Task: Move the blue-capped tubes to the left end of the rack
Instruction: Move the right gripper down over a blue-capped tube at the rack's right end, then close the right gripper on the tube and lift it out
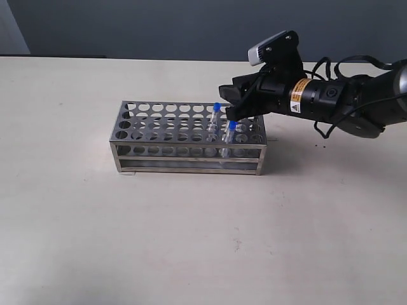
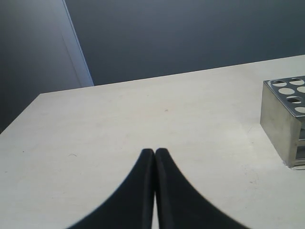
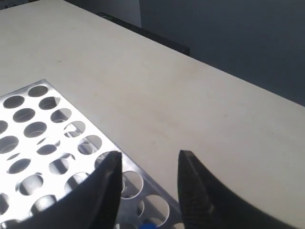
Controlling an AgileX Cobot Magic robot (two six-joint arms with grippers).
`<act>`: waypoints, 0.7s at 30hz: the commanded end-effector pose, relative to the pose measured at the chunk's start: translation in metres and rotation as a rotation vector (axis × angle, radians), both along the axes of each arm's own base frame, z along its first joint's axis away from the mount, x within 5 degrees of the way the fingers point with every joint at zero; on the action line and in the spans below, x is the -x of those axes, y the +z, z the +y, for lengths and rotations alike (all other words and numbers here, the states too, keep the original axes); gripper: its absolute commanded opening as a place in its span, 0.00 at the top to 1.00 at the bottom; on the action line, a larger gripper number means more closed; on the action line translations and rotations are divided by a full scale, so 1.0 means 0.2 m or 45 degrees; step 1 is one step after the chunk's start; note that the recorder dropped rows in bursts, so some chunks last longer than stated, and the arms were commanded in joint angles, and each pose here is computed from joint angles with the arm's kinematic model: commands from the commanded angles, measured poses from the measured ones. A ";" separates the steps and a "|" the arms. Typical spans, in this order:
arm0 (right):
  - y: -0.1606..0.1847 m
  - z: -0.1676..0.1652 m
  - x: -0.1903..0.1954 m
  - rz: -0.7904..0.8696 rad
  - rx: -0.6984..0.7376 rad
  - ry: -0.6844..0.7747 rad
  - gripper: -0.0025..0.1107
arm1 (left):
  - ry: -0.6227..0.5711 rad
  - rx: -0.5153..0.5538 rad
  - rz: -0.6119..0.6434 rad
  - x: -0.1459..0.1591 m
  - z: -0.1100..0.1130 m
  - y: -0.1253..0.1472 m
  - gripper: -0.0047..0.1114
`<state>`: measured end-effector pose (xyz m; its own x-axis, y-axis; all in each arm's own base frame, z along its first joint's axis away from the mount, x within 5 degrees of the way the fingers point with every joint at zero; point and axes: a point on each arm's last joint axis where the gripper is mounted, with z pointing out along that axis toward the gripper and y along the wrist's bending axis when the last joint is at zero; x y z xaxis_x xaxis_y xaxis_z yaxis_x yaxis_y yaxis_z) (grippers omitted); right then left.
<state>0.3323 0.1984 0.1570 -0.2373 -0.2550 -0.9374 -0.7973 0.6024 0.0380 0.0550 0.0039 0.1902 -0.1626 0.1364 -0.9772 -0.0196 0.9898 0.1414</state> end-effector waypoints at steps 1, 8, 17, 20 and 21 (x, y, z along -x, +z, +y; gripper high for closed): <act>-0.01 0.00 0.02 0.017 0.021 0.033 0.64 | -0.011 0.007 -0.014 0.00 0.00 0.01 0.96; -0.04 0.00 0.01 0.042 0.048 0.019 0.64 | -0.011 0.007 -0.014 0.00 0.00 0.01 0.96; -0.12 0.00 0.00 0.085 0.062 0.002 0.64 | -0.011 0.007 -0.014 0.00 0.00 0.01 0.96; -0.13 0.00 0.00 0.090 0.066 0.001 0.69 | -0.011 0.007 -0.014 0.00 0.00 0.01 0.96; -0.13 0.00 0.00 0.091 0.064 -0.001 0.73 | -0.011 0.007 -0.014 0.00 0.00 0.01 0.96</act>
<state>0.3328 0.1979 0.1313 -0.3049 -0.3031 -0.9029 -0.7931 0.6057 0.0645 0.0550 0.0039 0.1902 -0.1626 0.1364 -0.9772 -0.0196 0.9898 0.1414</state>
